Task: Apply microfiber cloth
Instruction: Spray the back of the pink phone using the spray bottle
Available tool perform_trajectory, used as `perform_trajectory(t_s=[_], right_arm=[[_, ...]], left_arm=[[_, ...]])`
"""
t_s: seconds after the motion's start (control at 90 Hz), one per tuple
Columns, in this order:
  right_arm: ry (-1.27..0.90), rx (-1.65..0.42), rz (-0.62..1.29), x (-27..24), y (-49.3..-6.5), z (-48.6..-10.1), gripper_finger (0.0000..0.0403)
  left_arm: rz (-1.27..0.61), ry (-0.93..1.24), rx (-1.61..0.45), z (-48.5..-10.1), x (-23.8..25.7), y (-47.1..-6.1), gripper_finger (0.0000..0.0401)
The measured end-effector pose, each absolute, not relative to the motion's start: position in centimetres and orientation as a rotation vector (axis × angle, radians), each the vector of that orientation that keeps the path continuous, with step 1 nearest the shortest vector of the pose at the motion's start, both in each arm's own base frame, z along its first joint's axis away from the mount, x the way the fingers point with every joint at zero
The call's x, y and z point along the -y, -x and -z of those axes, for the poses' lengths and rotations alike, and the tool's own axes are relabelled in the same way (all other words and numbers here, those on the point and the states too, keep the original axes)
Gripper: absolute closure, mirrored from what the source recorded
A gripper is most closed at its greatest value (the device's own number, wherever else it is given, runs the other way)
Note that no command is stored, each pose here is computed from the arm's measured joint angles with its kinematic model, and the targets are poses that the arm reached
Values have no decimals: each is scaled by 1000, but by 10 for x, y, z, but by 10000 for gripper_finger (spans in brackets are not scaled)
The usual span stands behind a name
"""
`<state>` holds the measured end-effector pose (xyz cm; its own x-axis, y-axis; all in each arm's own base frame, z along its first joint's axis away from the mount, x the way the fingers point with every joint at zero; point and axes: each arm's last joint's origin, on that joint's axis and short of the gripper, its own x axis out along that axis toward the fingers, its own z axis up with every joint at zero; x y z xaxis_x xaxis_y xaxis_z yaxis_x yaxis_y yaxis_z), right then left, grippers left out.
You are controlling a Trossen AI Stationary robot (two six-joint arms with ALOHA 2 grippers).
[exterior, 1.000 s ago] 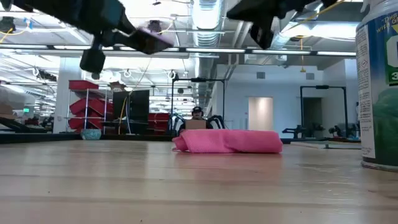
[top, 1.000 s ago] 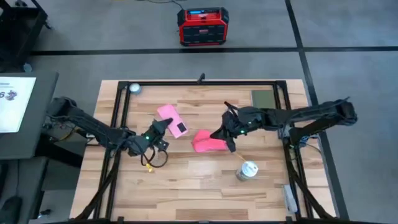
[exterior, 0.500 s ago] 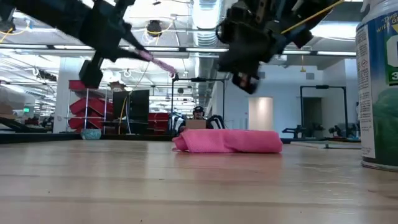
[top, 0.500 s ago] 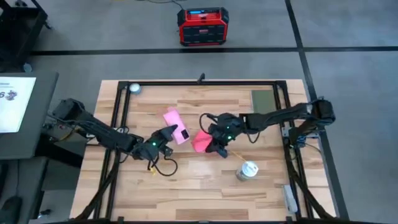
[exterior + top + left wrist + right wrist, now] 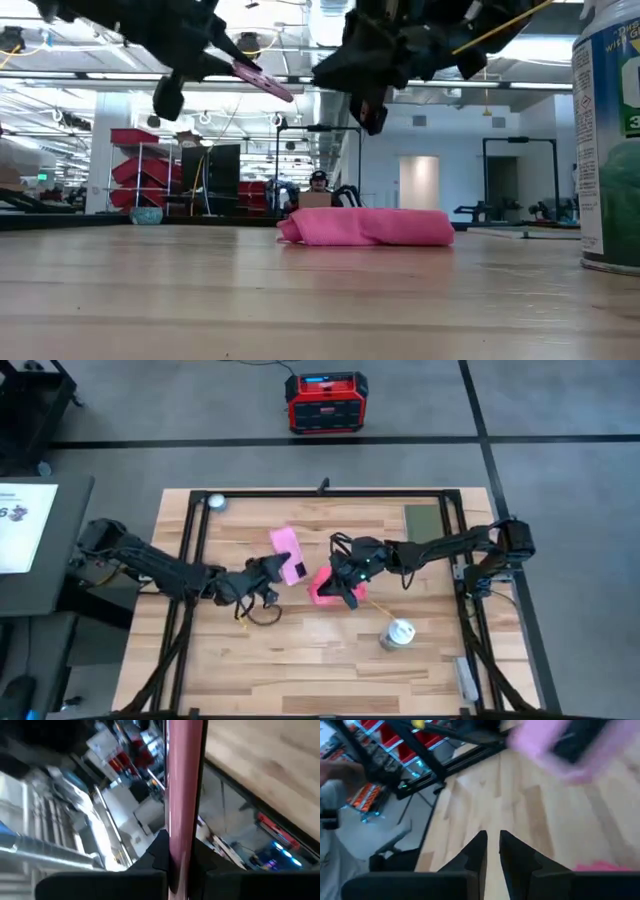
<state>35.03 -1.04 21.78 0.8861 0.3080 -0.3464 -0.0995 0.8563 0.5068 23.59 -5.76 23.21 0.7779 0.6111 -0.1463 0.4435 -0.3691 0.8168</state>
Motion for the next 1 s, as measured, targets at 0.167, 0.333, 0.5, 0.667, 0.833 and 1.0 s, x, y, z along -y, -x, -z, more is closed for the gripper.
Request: perform_trajectory(t_s=[0.167,0.333,0.5,0.667,0.833,1.0], right_arm=[[-476,-352,-199,25,-352,-224,353],[-474,-183,-209,36,-355,-240,322],[-561,-39,-266,34,-355,-257,281],[-682,-22,-299,22,-363,-250,242],[-764,-34,-316,18,-374,-229,217],[-785,-28,-375,29,-374,-227,209]], left_arm=[[-229,-2022,-684,-237,74,-232,399],[-212,-2032,-645,-237,85,-229,399],[-215,-2033,-641,-238,86,-228,399],[-239,-2031,-627,-241,86,-229,399],[-245,-2039,-637,-246,87,-230,399],[-253,-2027,-637,-246,92,-228,399]])
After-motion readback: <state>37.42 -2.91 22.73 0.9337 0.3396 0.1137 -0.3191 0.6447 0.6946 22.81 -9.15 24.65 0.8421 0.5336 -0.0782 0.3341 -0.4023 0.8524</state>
